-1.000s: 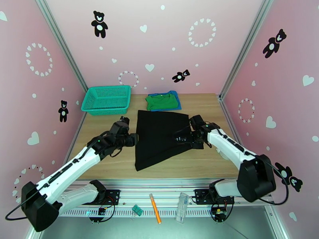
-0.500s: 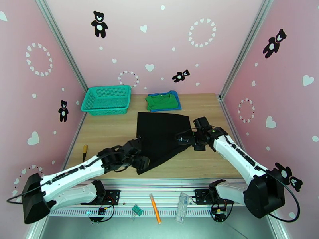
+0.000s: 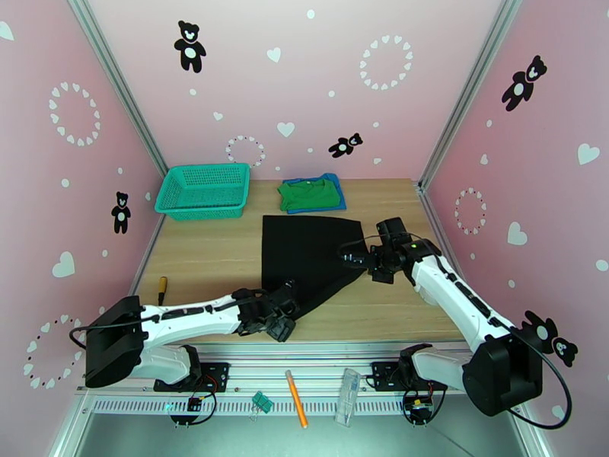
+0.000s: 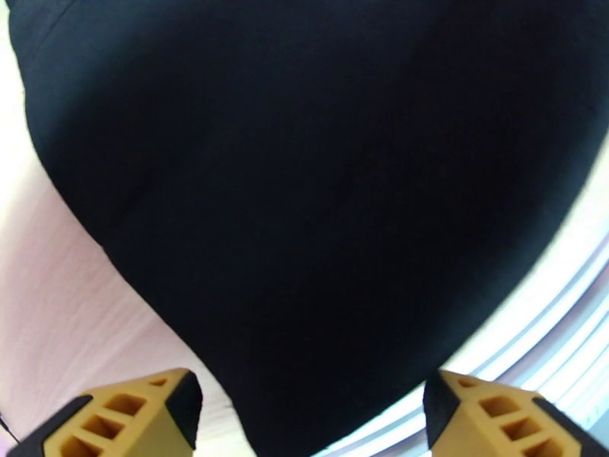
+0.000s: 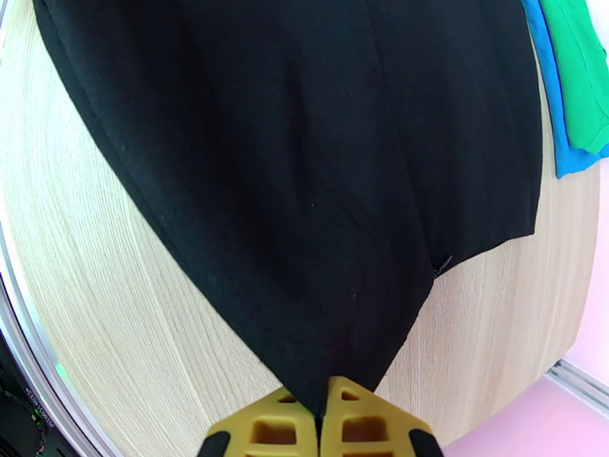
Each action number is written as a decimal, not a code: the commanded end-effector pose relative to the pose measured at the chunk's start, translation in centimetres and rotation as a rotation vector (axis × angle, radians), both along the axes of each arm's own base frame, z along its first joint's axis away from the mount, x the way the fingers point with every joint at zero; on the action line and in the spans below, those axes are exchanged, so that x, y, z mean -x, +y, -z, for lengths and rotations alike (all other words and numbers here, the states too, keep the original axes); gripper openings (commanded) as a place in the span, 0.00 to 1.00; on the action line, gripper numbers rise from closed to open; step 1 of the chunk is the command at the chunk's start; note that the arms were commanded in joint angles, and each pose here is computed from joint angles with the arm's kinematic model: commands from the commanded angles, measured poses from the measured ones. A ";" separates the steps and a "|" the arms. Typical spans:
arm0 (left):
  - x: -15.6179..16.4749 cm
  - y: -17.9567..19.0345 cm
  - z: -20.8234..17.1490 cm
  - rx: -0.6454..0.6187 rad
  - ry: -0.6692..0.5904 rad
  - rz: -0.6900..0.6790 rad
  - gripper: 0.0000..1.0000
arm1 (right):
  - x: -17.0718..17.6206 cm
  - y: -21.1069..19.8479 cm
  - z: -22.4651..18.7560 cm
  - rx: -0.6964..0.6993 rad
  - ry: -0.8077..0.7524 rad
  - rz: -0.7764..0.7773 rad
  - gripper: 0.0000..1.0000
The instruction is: Fold and stack the mixed laundry pile
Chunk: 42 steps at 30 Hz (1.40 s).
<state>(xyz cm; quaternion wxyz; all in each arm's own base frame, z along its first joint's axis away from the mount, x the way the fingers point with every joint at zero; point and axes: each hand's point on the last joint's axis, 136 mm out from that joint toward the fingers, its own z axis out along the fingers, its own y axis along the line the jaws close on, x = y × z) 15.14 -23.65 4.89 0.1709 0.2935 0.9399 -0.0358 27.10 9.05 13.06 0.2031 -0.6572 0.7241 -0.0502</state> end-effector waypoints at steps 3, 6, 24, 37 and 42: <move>-0.5 -0.7 -1.2 0.022 -0.044 0.008 0.76 | -0.4 0.1 -0.8 -0.021 -0.004 0.014 0.00; 0.1 -0.9 -0.5 0.039 -0.015 0.023 0.76 | -0.4 0.1 -0.7 -0.024 0.002 0.015 0.00; 1.1 -0.5 1.3 -0.058 -0.027 -0.004 0.01 | -0.5 -0.2 -1.0 -0.055 0.004 0.042 0.00; -8.6 3.8 -28.2 0.037 -0.677 -0.193 0.00 | -0.3 -1.1 -14.0 -0.236 -0.304 0.198 0.00; -10.7 5.2 -36.8 0.093 -0.814 -0.193 0.00 | 2.1 -1.4 -20.9 -0.306 -0.465 0.201 0.00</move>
